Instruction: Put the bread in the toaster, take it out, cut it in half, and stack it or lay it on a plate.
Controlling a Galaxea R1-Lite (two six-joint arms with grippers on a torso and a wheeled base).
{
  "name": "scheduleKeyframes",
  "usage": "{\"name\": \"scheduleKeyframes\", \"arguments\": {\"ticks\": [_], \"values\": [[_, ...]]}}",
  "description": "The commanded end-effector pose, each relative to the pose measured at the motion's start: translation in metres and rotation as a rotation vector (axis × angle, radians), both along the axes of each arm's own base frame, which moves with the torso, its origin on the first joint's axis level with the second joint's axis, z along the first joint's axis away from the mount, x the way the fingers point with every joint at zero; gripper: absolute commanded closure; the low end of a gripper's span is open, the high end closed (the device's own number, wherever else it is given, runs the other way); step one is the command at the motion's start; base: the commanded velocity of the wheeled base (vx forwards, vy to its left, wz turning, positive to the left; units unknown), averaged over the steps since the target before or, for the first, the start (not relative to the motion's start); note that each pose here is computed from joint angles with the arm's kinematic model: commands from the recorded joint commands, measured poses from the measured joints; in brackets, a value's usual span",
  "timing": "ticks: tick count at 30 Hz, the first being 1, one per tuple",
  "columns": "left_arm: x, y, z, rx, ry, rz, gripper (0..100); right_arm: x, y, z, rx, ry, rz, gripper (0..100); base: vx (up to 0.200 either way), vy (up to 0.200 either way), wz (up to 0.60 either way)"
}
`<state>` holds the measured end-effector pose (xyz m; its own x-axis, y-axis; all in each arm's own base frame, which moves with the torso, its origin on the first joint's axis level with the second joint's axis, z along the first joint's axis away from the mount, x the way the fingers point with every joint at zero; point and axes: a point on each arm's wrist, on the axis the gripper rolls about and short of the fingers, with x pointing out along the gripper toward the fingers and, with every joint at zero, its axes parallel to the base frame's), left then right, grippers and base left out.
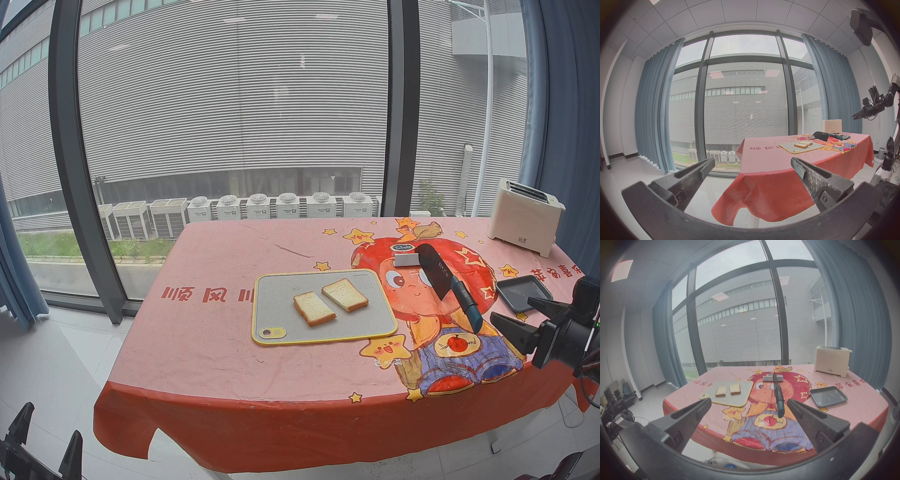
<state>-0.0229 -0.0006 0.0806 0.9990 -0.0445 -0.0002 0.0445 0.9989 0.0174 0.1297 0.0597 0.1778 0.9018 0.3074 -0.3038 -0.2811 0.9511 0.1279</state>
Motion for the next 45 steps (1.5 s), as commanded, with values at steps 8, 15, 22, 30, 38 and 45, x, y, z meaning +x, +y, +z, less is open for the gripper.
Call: {"name": "scheduleKeyframes", "arguments": {"ticks": [8, 15, 22, 30, 38, 45], "values": [[0.000, 0.000, -0.005, -0.001, 0.000, 0.000, 0, 0.011, 0.005, -0.041, -0.036, 0.093, -0.006, 0, 0.000, 0.000, 0.00], [0.000, 0.000, -0.005, 0.001, 0.000, 0.000, 0, 0.014, 0.007, -0.036, 0.021, 0.080, -0.010, 0, 0.000, 0.000, 0.00], [0.000, 0.000, -0.005, 0.001, 0.000, 0.000, 0, 0.022, 0.010, -0.014, 0.053, -0.022, -0.014, 0, 0.000, 0.000, 0.00], [0.000, 0.000, -0.005, 0.001, 0.000, -0.002, 0, 0.025, 0.011, -0.005, 0.125, -0.097, -0.022, 0, 0.000, 0.000, 0.00], [0.000, 0.000, -0.005, 0.001, 0.000, -0.002, 0, 0.023, 0.010, -0.019, 0.088, -0.042, -0.028, 0, 0.000, 0.150, 0.00], [0.000, 0.000, -0.005, 0.001, 0.000, -0.002, 0, 0.023, 0.011, -0.020, 0.063, -0.048, -0.025, 0, 0.000, 0.200, 0.00]]}}
